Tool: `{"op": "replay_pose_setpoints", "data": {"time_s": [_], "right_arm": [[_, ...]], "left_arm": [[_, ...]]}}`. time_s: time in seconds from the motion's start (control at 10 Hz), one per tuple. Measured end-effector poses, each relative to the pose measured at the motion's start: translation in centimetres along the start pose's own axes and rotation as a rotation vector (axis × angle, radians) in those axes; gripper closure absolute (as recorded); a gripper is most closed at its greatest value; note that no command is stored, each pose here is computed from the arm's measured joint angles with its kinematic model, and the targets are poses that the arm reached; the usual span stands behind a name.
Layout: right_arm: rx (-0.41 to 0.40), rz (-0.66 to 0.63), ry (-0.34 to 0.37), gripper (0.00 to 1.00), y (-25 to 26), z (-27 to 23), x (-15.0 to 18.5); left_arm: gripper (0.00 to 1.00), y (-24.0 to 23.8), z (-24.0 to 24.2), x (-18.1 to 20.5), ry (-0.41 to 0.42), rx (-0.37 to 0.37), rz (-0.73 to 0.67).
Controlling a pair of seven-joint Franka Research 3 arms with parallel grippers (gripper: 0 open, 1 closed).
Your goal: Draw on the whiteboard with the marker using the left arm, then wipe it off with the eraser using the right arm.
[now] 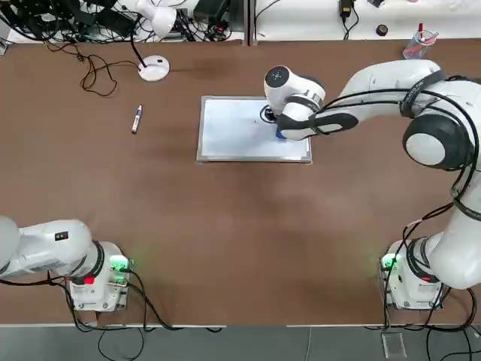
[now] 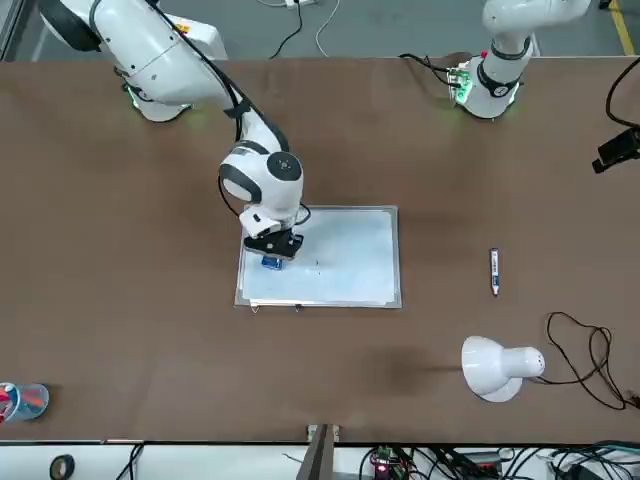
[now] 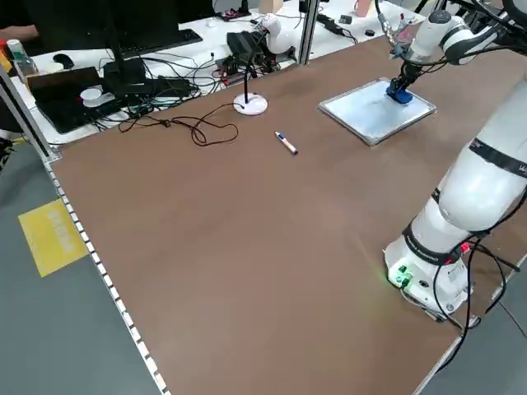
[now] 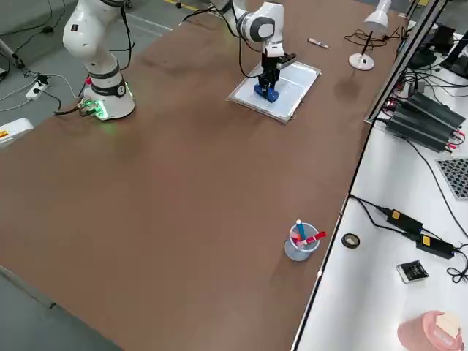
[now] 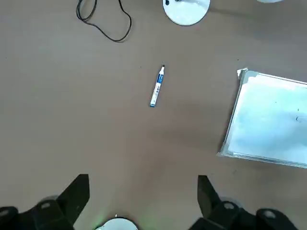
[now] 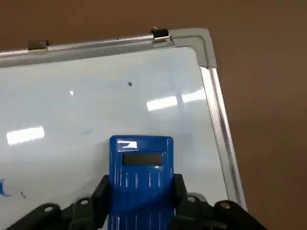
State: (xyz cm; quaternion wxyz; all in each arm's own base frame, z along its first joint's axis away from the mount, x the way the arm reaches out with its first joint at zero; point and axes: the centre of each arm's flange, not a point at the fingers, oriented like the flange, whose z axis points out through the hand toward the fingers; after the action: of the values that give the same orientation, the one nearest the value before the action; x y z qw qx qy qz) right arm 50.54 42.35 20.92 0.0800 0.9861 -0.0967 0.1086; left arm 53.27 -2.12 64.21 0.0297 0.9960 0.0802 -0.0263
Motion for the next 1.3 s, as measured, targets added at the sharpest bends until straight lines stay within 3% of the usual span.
{"op": "replay_pose_setpoints", "data": {"time_s": [0.8,1.3], "right_arm": [[-0.007,0.013,0.057,0.44,-1.4,0.8,-0.8],[0.042,0.052,0.084,0.44,-4.9,0.2,-0.3]], "left_arm": [[0.0,0.0,0.4,0.0,-0.007,0.001,-0.001],[0.0,0.0,0.4,0.0,-0.008,0.001,-0.001]]}}
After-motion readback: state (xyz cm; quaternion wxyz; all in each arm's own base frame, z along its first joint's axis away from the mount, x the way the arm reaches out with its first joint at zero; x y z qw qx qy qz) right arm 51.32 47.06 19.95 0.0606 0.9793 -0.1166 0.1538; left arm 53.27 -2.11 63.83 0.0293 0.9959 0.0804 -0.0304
